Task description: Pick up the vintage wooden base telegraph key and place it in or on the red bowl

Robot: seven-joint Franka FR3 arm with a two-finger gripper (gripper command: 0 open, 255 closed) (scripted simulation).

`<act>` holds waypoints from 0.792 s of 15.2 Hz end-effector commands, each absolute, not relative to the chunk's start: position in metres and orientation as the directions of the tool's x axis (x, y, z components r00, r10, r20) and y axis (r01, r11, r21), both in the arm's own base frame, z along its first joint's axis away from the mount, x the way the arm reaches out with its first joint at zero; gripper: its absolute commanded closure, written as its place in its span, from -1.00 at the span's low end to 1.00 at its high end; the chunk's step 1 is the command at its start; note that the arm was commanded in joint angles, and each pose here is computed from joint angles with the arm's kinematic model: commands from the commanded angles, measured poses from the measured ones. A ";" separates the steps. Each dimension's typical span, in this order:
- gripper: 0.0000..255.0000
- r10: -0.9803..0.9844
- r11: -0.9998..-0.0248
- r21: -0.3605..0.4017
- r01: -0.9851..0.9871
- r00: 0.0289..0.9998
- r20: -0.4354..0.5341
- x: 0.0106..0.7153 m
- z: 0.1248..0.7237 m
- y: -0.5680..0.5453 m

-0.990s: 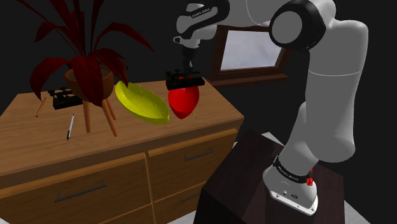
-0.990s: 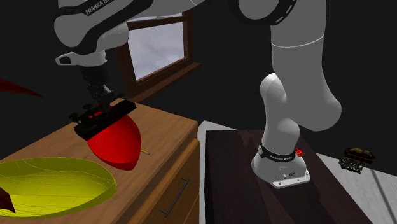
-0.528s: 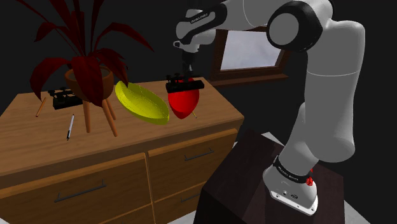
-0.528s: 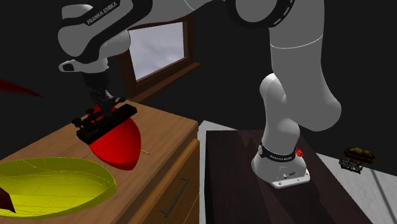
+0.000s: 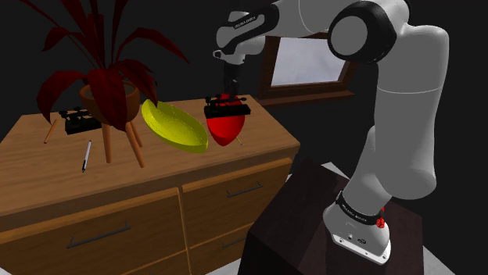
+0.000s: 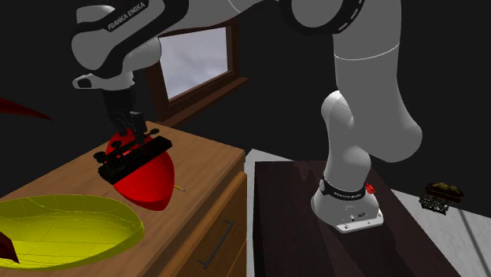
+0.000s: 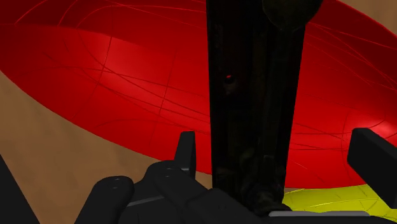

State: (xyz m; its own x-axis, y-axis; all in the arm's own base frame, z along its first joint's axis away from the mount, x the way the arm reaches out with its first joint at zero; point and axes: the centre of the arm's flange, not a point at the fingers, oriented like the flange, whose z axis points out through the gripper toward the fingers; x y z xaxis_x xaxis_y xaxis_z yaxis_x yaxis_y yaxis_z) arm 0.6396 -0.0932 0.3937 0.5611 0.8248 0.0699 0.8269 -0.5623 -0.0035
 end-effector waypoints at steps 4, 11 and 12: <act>-1.00 0.825 -0.562 -0.003 0.827 0.561 0.070 0.638 0.433 -0.096; -1.00 0.825 -0.562 -0.003 0.827 0.561 0.070 0.638 0.444 -0.096; -1.00 0.825 -0.562 -0.003 0.827 0.561 0.070 0.638 0.444 -0.096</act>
State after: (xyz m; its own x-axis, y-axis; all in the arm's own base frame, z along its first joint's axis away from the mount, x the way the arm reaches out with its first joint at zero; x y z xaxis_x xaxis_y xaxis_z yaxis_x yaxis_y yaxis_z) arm 0.6378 -0.0963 0.4436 0.5611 0.8248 0.0700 0.8269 -0.5623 -0.0034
